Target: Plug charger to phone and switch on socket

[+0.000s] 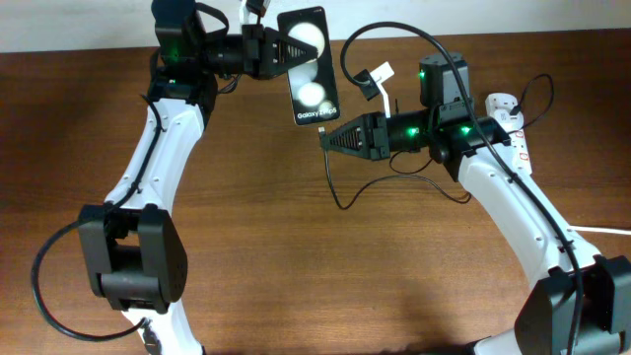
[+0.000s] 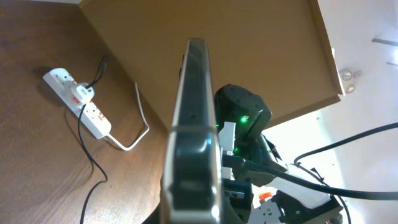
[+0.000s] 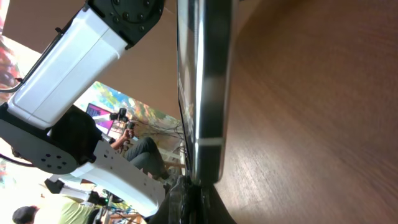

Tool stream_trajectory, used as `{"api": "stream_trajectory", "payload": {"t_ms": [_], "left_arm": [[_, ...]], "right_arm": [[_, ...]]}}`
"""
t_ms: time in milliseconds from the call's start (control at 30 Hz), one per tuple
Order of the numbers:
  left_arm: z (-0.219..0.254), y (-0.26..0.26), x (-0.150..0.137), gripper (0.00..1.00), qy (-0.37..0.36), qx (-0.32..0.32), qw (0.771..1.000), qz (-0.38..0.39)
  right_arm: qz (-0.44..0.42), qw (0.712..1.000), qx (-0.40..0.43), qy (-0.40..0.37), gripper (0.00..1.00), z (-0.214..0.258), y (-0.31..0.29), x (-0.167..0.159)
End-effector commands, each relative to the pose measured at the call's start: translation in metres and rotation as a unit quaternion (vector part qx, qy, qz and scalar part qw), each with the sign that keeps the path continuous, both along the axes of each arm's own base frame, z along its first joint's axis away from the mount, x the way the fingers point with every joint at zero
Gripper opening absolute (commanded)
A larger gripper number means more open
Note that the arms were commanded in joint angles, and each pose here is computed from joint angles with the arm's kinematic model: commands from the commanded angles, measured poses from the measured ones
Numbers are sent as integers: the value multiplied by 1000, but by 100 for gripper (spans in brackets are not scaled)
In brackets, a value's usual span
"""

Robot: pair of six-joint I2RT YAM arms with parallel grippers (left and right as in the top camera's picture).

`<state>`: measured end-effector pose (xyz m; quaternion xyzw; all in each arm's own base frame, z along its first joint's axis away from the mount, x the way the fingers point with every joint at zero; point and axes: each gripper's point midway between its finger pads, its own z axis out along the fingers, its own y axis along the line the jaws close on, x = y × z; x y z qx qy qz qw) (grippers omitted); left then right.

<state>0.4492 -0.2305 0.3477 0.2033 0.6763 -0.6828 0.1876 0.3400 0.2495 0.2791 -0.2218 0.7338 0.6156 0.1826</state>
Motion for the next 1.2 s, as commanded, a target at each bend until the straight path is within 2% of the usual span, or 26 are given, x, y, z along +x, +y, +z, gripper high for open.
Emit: {"api": "stream_trajectory", "payload": {"t_ms": [0,1167], "left_arm": [[18,-1,-7,0,-44,-4,999,0],[17,-5,-12,0,-38,-3,999,-14]], "right_arm": [[12,1000,12,-10,4,6,0,-4],[-4,1000,2,-5,4,3,-1,2]]}}
